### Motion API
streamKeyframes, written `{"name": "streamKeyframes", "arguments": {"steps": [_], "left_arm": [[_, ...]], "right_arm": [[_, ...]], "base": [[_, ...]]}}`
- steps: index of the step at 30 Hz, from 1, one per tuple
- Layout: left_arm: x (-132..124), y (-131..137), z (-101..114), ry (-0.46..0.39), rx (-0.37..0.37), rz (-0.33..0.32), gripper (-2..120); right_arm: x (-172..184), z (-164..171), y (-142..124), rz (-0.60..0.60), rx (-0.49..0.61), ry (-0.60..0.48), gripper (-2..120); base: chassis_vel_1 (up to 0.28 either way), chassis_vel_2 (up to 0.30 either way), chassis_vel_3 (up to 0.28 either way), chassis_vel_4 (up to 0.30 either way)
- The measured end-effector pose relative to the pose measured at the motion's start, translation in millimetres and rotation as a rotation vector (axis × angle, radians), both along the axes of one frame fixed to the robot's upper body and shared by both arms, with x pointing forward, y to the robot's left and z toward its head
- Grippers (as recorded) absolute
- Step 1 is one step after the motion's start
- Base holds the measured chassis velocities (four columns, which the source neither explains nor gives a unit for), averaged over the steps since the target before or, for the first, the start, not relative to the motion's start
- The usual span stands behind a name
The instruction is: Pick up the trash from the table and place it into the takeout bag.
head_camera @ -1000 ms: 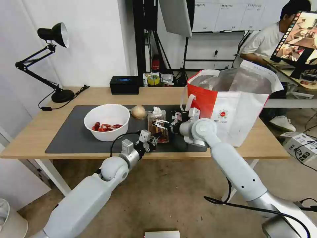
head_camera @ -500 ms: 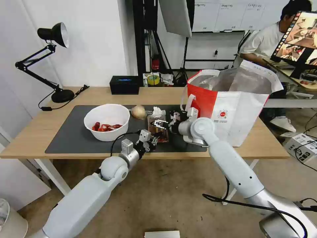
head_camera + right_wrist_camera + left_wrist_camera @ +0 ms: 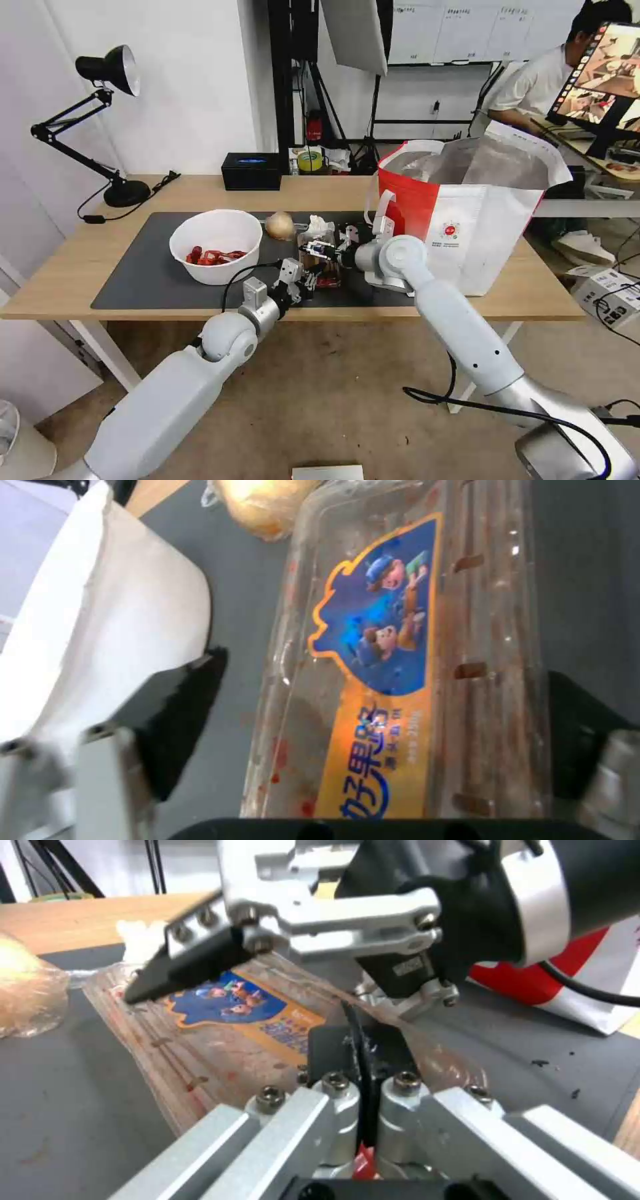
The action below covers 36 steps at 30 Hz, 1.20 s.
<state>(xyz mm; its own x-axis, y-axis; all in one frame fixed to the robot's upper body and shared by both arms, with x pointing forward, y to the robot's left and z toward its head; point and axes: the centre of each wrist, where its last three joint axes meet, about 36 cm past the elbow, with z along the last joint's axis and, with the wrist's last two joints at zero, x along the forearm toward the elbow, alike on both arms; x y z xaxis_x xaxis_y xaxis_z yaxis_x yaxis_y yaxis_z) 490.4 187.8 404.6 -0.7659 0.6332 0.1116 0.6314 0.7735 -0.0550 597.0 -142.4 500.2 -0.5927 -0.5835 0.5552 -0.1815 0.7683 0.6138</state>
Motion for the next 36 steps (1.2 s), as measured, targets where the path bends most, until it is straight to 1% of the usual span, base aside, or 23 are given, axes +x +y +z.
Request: {"name": "streamKeyframes", "arguments": {"steps": [3, 4, 7, 8, 11, 12, 15, 16, 17, 19, 20, 23, 28, 33, 36], "left_arm": [[0, 0, 1, -0.001, -0.003, 0.000, 0], [0, 0, 1, -0.001, -0.003, 0.000, 0], [-1, 0, 1, -0.001, -0.005, -0.002, 0], [-1, 0, 1, -0.001, -0.005, -0.002, 0], [-2, -1, -1, -0.002, -0.017, -0.003, 0], [-2, -1, -1, -0.002, -0.017, -0.003, 0], [-1, -1, -1, 0.000, -0.026, -0.001, 0], [-1, -1, -1, 0.000, -0.026, -0.001, 0], [-1, -1, -1, 0.000, -0.027, -0.001, 0], [-1, 0, -1, 0.002, -0.029, 0.001, 0], [-1, 0, -1, 0.002, -0.029, 0.001, 0], [-2, 3, -1, 0.003, -0.032, 0.005, 0], [-7, 6, -3, 0.008, -0.037, 0.009, 0], [-13, 14, -3, 0.008, -0.036, 0.022, 0], [-18, 29, 4, -0.009, -0.033, 0.044, 0]], "right_arm": [[0, -1, -3, -0.005, -0.003, 0.004, 73], [0, -1, -3, -0.005, -0.003, 0.004, 73], [0, -3, -5, -0.010, -0.006, 0.009, 57], [0, -3, -5, -0.010, -0.006, 0.009, 57], [-1, -7, -7, -0.016, -0.017, 0.008, 42], [-1, -7, -7, -0.016, -0.017, 0.008, 42], [-1, -9, -9, -0.025, -0.015, 0.009, 28], [-1, -9, -9, -0.025, -0.015, 0.009, 28], [-1, -10, -10, -0.026, -0.014, 0.011, 25], [-1, -11, -11, -0.030, -0.011, 0.013, 14], [-1, -11, -11, -0.030, -0.011, 0.013, 14], [-2, -13, -14, -0.037, -0.001, 0.016, 0], [-8, -17, -13, -0.062, 0.013, 0.002, 0], [-13, -21, -16, -0.082, 0.046, -0.018, 0], [-16, -18, -19, -0.089, 0.064, -0.042, 0]], "base": [[0.000, 0.000, 0.000, 0.000], [0.000, 0.000, 0.000, 0.000], [0.000, 0.000, 0.000, 0.000], [0.000, 0.000, 0.000, 0.000], [0.000, 0.000, 0.000, 0.000], [0.000, 0.000, 0.000, 0.000], [0.000, 0.000, 0.000, 0.000], [0.000, 0.000, 0.000, 0.000], [0.000, 0.000, 0.000, 0.000], [0.000, 0.000, 0.000, 0.000], [0.000, 0.000, 0.000, 0.000], [0.000, 0.000, 0.000, 0.000], [0.000, 0.000, 0.000, 0.000], [0.000, 0.000, 0.000, 0.000], [0.000, 0.000, 0.000, 0.000]]}}
